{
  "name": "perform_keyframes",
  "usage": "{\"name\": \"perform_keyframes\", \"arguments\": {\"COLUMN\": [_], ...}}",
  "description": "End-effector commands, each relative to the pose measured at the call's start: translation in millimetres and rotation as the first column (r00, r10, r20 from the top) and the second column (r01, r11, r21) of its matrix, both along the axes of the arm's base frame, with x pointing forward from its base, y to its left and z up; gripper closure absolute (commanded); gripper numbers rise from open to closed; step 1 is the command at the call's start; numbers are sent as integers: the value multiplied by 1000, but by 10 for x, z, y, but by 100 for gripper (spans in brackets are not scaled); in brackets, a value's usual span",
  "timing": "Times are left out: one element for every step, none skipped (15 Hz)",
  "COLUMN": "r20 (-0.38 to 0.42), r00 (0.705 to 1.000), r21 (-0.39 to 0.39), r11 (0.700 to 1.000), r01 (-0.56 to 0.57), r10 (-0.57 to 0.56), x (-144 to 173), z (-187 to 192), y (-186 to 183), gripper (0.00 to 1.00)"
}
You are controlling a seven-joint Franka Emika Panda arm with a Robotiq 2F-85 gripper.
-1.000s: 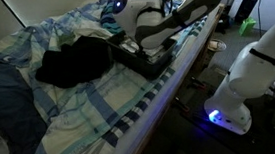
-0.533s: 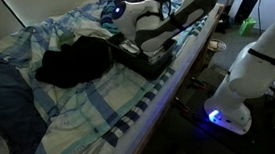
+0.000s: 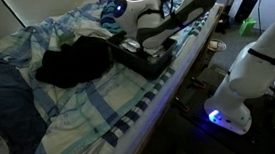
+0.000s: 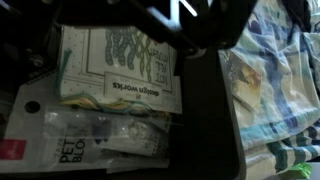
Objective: Take the package out of the box
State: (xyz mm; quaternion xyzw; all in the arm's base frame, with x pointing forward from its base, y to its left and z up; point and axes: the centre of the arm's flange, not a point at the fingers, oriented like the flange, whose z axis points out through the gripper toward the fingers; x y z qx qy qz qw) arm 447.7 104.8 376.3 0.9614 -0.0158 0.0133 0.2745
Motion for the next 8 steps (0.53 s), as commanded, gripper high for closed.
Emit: {"name": "perform_keyframes", "arguments": {"r20": [36,41,47,57,66,76,87,99], "r00": [999,999,998,997,996,995,994,993], "r21": [-22,-26,-24,-24,-21,-16,-13,-9], "r11": [999,999,999,998,998,998,997,997], "r01": [31,37,45,53,61,66,70,72], "r10": [-30,-36,-43,-52,-59,-64,-68,-71], "x": [38,42,45,50,59,70,82,94], "z": [67,85,109,142,191,244,305,365], "y": [-112,-137,-156,-173,-190,-204,-214,-226], "gripper": [0,0,0,0,0,0,0,0]}}
